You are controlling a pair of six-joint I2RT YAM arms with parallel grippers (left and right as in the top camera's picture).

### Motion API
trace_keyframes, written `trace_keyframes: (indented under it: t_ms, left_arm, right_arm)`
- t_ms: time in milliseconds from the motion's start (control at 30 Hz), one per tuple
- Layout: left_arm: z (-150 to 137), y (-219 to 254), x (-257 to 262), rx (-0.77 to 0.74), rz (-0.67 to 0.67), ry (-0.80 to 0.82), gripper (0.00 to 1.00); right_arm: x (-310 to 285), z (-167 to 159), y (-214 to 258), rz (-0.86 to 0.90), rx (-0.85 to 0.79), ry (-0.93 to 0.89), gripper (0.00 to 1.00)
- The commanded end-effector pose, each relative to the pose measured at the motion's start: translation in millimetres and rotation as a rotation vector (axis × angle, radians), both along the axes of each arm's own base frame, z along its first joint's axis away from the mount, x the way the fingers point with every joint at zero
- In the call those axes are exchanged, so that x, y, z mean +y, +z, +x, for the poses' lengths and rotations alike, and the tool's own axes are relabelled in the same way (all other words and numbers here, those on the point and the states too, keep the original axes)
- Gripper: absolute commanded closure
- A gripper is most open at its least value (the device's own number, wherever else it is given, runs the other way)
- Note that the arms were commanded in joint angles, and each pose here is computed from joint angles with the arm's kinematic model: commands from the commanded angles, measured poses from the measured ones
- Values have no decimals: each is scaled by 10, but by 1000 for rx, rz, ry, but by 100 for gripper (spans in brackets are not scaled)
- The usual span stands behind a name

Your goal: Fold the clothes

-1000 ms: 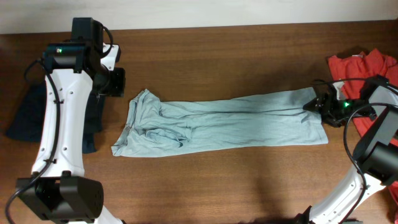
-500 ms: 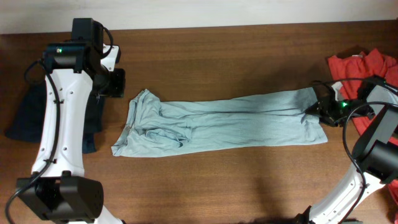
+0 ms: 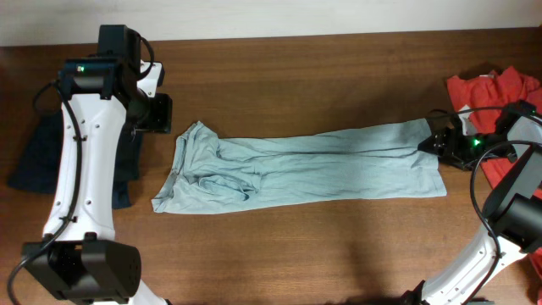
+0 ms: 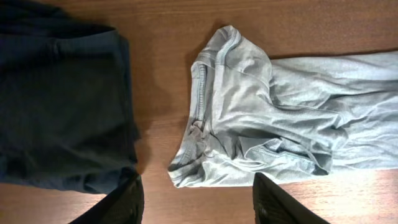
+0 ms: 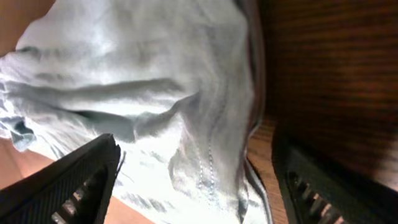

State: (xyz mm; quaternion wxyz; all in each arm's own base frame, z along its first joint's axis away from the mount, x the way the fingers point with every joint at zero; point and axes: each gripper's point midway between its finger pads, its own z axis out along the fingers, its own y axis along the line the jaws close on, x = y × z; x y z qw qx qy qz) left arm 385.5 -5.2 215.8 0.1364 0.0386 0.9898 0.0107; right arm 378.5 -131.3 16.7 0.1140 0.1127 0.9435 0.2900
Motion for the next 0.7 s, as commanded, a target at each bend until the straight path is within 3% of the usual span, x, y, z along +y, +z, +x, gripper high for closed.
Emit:
trace_keyframes:
  t_ms: [0, 267, 400, 567, 667]
  left_arm:
    - [25, 60, 28, -26, 4, 12, 43]
    - [26, 60, 28, -26, 4, 12, 43]
    - [26, 60, 27, -26, 4, 12, 42]
    - [24, 59, 26, -25, 4, 12, 43]
    - [23, 59, 26, -25, 4, 12, 42]
  right_arm:
    - [-27, -152, -279, -41, 26, 96, 18]
    - [13, -461, -392, -39, 183, 115, 21]
    - [54, -440, -378, -13, 176, 101, 24]
    - [66, -429, -379, -12, 182, 93, 32]
    - [75, -432, -378, -6, 198, 73, 43]
